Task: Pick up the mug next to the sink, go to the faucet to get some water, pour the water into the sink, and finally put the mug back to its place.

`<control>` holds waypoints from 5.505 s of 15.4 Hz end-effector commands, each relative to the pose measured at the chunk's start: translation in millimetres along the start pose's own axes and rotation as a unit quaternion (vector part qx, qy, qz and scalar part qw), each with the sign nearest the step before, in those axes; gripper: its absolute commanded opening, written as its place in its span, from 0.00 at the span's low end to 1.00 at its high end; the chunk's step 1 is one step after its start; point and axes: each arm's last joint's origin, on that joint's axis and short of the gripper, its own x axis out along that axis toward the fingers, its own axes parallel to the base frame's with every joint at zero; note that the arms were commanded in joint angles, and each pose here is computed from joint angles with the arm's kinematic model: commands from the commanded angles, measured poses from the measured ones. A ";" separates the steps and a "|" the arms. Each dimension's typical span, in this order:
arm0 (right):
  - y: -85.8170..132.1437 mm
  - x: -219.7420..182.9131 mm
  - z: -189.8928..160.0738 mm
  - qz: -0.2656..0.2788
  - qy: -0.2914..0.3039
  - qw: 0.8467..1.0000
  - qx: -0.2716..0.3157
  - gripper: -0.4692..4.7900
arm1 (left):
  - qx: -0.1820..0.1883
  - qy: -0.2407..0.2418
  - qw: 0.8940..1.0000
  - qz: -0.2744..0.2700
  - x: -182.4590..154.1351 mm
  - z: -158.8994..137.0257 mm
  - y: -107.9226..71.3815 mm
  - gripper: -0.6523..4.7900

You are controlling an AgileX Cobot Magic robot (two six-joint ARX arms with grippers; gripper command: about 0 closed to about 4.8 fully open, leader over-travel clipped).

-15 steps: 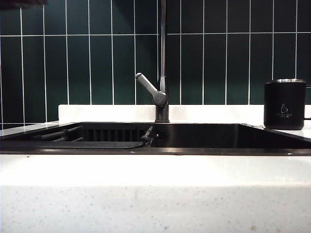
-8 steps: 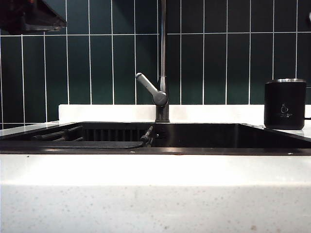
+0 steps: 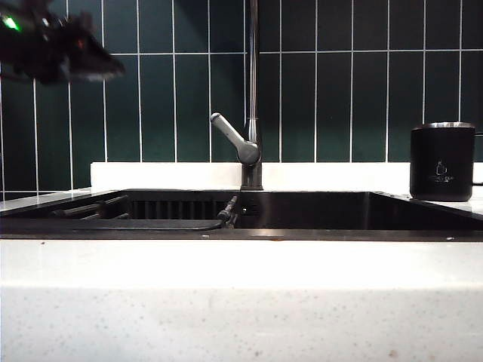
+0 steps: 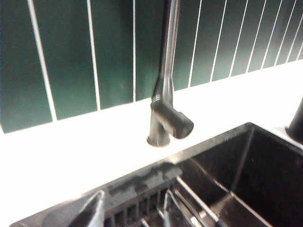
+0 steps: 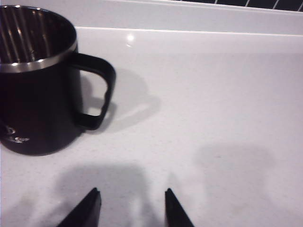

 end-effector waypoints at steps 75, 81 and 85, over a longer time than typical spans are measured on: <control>158.9 68.1 128.1 0.378 -0.131 0.916 0.015 0.09 | 0.010 -0.018 0.965 -0.261 207.9 -24.9 58.6 0.41; 158.8 68.7 127.1 0.372 -0.129 0.919 0.007 0.09 | 0.045 -0.054 0.950 -0.304 193.3 14.8 52.2 0.41; 158.9 69.0 126.2 0.371 -0.128 0.920 0.003 0.09 | 0.078 -0.067 0.955 -0.280 190.4 24.0 51.6 0.41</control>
